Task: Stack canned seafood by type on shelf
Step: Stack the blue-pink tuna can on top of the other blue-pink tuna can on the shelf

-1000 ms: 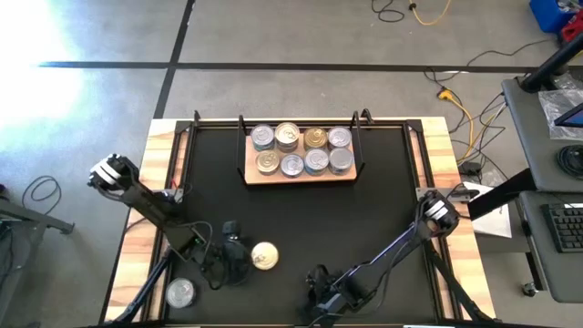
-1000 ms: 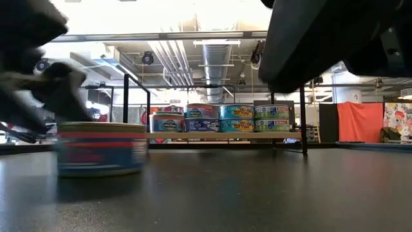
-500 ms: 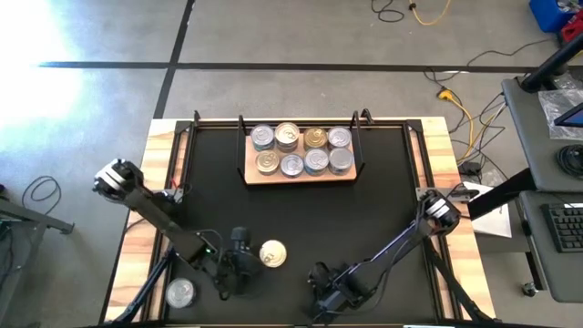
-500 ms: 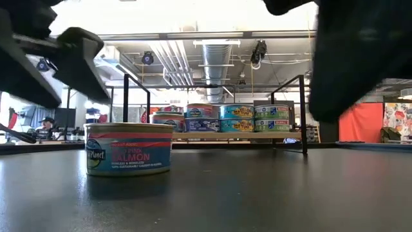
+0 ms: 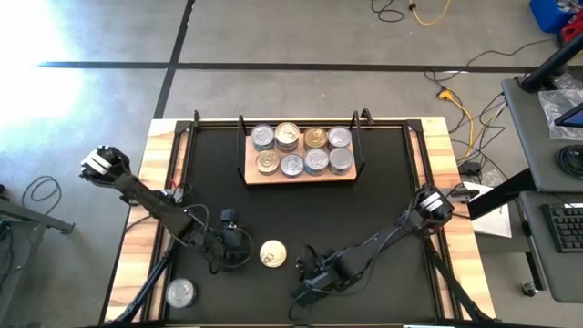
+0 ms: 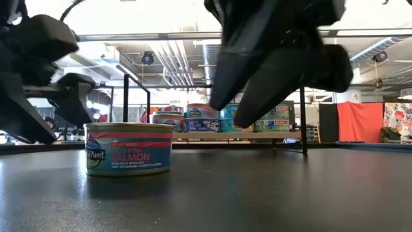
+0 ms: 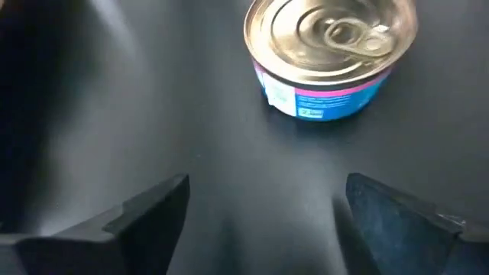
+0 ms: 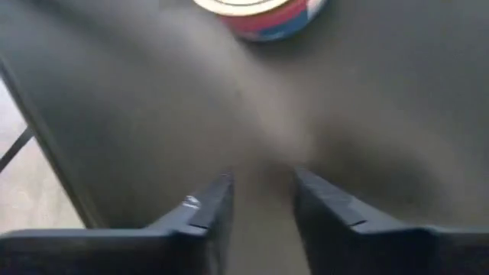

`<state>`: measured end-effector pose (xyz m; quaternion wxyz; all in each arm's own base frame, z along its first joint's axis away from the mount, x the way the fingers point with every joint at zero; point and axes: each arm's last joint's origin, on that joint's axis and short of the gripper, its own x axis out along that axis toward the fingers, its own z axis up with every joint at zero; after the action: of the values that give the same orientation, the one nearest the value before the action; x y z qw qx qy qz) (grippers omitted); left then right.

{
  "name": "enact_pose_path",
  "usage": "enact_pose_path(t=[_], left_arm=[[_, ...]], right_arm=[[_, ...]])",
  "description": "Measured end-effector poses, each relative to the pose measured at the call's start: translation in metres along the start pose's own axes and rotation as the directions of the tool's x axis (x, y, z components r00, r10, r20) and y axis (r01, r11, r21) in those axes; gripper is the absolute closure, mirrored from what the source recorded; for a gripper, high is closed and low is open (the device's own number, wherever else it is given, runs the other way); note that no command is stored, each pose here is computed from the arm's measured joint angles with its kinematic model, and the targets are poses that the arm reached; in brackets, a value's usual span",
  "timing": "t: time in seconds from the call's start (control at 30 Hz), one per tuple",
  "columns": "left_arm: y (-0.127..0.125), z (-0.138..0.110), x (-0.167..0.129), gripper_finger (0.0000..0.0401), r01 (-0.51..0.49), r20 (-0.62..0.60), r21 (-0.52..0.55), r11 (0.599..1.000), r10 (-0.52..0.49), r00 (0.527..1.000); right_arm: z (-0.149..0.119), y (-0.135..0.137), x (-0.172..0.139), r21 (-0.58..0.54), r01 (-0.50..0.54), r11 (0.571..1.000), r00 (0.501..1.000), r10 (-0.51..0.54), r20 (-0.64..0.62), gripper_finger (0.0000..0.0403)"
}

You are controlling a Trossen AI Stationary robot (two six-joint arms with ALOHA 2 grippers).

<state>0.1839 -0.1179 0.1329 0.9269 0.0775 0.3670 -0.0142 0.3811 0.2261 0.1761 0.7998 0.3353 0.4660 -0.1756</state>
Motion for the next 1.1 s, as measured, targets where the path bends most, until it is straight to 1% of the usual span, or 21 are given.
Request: enact_pose_path(t=[0.1, 0.17, 0.23, 0.3, 0.37, 0.47, 0.6, 0.77, 0.87, 0.97, 1.03, 1.1], left_arm=[[-0.002, 0.002, 0.005, 0.0053, 0.004, 0.016, 0.005, 1.000, -0.004, 1.000], [-0.007, 0.006, 0.010, 0.0050, 0.045, 0.074, 0.022, 0.999, -0.046, 0.996], [-0.010, 0.005, 0.018, 0.0049, 0.104, 0.103, 0.072, 0.992, -0.111, 0.988], [-0.013, 0.002, 0.028, 0.0049, 0.130, 0.110, 0.097, 0.987, -0.141, 0.984], [-0.013, 0.000, 0.038, 0.0049, 0.116, 0.090, 0.095, 0.989, -0.125, 0.988], [-0.015, 0.001, 0.048, 0.0049, 0.108, 0.073, 0.080, 0.991, -0.114, 0.991], [-0.017, 0.004, 0.052, 0.0049, 0.105, 0.073, 0.075, 0.992, -0.111, 0.991], [-0.014, 0.006, 0.054, 0.0049, 0.103, 0.073, 0.083, 0.991, -0.109, 0.991], [-0.011, 0.009, 0.056, 0.0048, 0.105, 0.085, 0.104, 0.989, -0.114, 0.990], [-0.007, 0.015, 0.060, 0.0048, 0.106, 0.108, 0.110, 0.988, -0.118, 0.987], [-0.006, 0.024, 0.064, 0.0048, 0.093, 0.130, 0.108, 0.990, -0.107, 0.986], [-0.006, 0.028, 0.071, 0.0048, 0.081, 0.127, 0.119, 0.990, -0.096, 0.987]], right_arm=[[0.006, -0.002, 0.001, 0.000, 0.018, 1.000, 0.999, -0.018, 0.035, 0.0229], [0.011, -0.005, 0.002, -0.021, 0.045, 0.999, 0.995, -0.043, 0.089, 0.0197], [0.018, -0.008, 0.003, -0.014, 0.076, 0.997, 0.988, -0.074, 0.136, 0.0175], [0.029, -0.013, 0.006, 0.009, 0.097, 0.995, 0.983, -0.098, 0.154, 0.0162], [0.039, -0.018, 0.008, 0.024, 0.107, 0.994, 0.981, -0.109, 0.160, 0.0156], [0.051, -0.023, 0.011, 0.007, 0.109, 0.994, 0.984, -0.109, 0.140, 0.0158], [0.055, -0.025, 0.013, -0.036, 0.079, 0.996, 0.996, -0.077, 0.053, 0.0165], [0.053, -0.028, 0.012, -0.081, 0.105, 0.991, 0.994, -0.103, 0.021, 0.0159], [0.053, -0.030, 0.013, -0.139, 0.122, 0.983, 0.992, -0.119, 0.032, 0.0153], [0.054, -0.034, 0.017, -0.210, 0.159, 0.965, 0.986, -0.144, 0.083, 0.0148], [0.058, -0.038, 0.022, -0.251, 0.151, 0.956, 0.986, -0.126, 0.110, 0.0145], [0.063, -0.044, 0.028, -0.264, 0.126, 0.956, 0.990, -0.104, 0.096, 0.0142]])
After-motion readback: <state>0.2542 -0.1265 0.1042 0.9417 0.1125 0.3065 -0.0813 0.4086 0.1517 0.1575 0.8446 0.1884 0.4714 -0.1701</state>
